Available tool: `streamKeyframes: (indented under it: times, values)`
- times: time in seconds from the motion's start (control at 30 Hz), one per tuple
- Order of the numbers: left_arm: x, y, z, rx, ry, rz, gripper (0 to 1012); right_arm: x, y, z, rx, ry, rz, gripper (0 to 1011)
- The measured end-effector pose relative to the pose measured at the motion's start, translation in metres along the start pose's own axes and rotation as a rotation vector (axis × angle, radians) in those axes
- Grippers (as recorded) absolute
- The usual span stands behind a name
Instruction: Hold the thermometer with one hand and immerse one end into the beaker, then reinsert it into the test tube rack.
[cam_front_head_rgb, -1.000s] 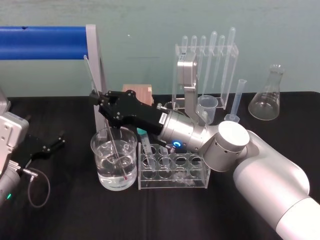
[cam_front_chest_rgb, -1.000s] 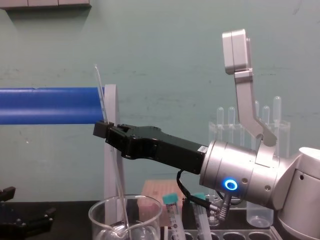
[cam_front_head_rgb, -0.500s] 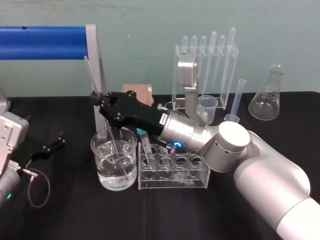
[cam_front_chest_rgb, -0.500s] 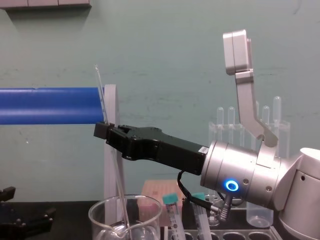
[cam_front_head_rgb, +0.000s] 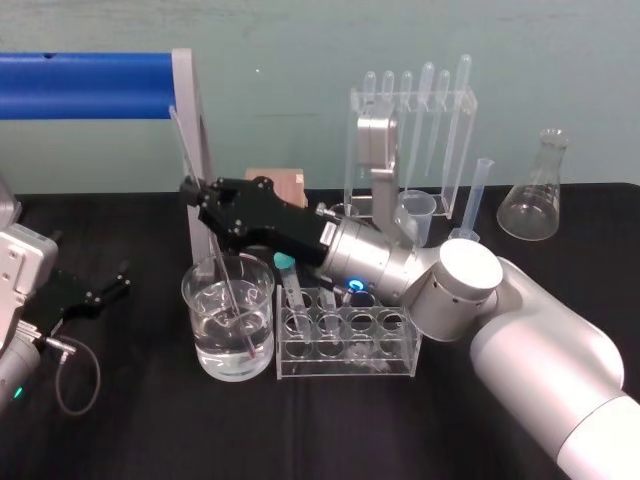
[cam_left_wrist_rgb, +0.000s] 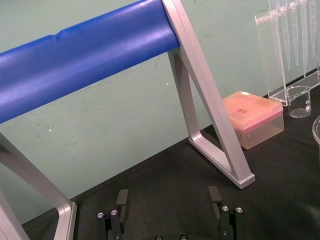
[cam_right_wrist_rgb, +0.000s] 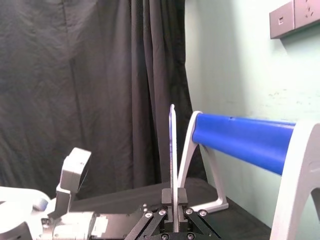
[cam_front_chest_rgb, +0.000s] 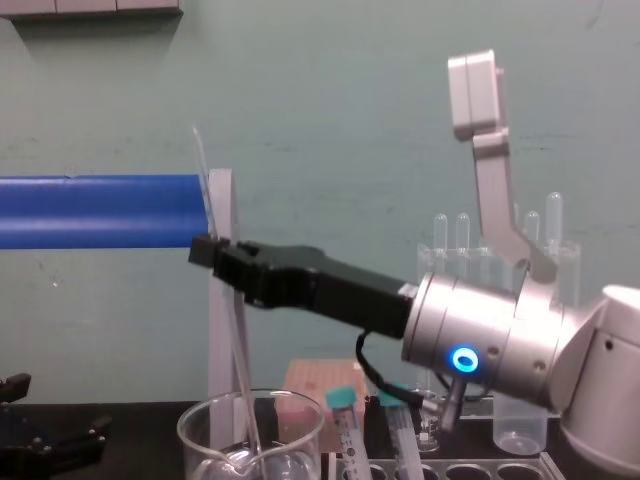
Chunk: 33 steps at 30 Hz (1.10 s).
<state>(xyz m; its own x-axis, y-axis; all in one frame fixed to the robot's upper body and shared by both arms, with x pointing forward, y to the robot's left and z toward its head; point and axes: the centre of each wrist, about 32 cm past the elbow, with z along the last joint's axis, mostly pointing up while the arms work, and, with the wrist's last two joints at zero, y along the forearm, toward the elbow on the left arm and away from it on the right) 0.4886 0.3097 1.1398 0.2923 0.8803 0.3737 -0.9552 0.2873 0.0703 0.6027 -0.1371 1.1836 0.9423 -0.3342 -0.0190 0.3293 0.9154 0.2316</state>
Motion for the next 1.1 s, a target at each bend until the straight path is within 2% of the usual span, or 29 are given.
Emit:
streamKeyframes:
  times: [0.13,0.2,0.23,0.27,0.3,0.33,0.37,0.4,0.43,0.47,0.57,0.6,0.67,0.77,0.87,0.97,1.1]
  values:
    - [0.0,0.0,0.0,0.0,0.0,0.0,1008,0.0003,0.001,0.019,0.024,-0.005,-0.001,56]
    - [0.0001,0.0,0.0,0.0,0.0,0.0,1008,0.0008,0.0,0.04,0.054,-0.018,-0.004,56]
    - [0.0,0.0,0.0,0.0,0.0,0.0,1008,0.001,-0.002,0.057,0.082,-0.027,-0.005,56]
    - [0.0,0.0,0.0,0.0,0.0,0.0,1008,0.0011,-0.003,0.066,0.099,-0.033,-0.006,56]
    - [0.0,0.0,0.0,0.0,0.0,0.0,1008,0.0012,-0.007,0.082,0.13,-0.046,-0.009,56]
    - [0.0,0.0,0.0,0.0,0.0,0.0,1008,0.0012,-0.007,0.082,0.13,-0.046,-0.009,56]
    - [0.0,0.0,0.0,0.0,0.0,0.0,1008,0.0005,-0.008,0.091,0.148,-0.055,-0.009,56]
    - [0.0,0.0,0.0,0.0,0.0,0.0,1008,-0.0005,-0.014,0.106,0.183,-0.075,-0.013,56]
    - [0.0001,0.0,0.0,0.0,0.0,0.0,1008,-0.0008,-0.016,0.112,0.195,-0.08,-0.017,56]
    - [0.0,0.0,0.0,0.0,0.0,0.0,1008,-0.0018,-0.024,0.124,0.22,-0.095,-0.025,56]
    - [0.0,0.0,0.0,0.0,0.0,0.0,1008,-0.003,-0.037,0.138,0.246,-0.116,-0.048,56]
    - [0.0001,0.0,0.0,0.0,0.0,0.0,1008,-0.0042,-0.047,0.144,0.252,-0.128,-0.066,56]
    - [0.0,0.0,0.0,0.0,0.0,0.0,1008,-0.0068,-0.062,0.146,0.24,-0.137,-0.094,56]
    - [0.0,0.0,0.0,0.0,0.0,0.0,1008,-0.0113,-0.08,0.143,0.208,-0.131,-0.131,56]
    - [0.0,0.0,0.0,0.0,0.0,0.0,1008,-0.0144,-0.091,0.139,0.182,-0.115,-0.152,56]
    - [0.0,0.0,0.0,0.0,0.0,0.0,1008,-0.0195,-0.103,0.129,0.146,-0.08,-0.179,56]
    - [0.0,0.0,0.0,0.0,0.0,0.0,1008,-0.0228,-0.111,0.118,0.116,-0.056,-0.195,56]
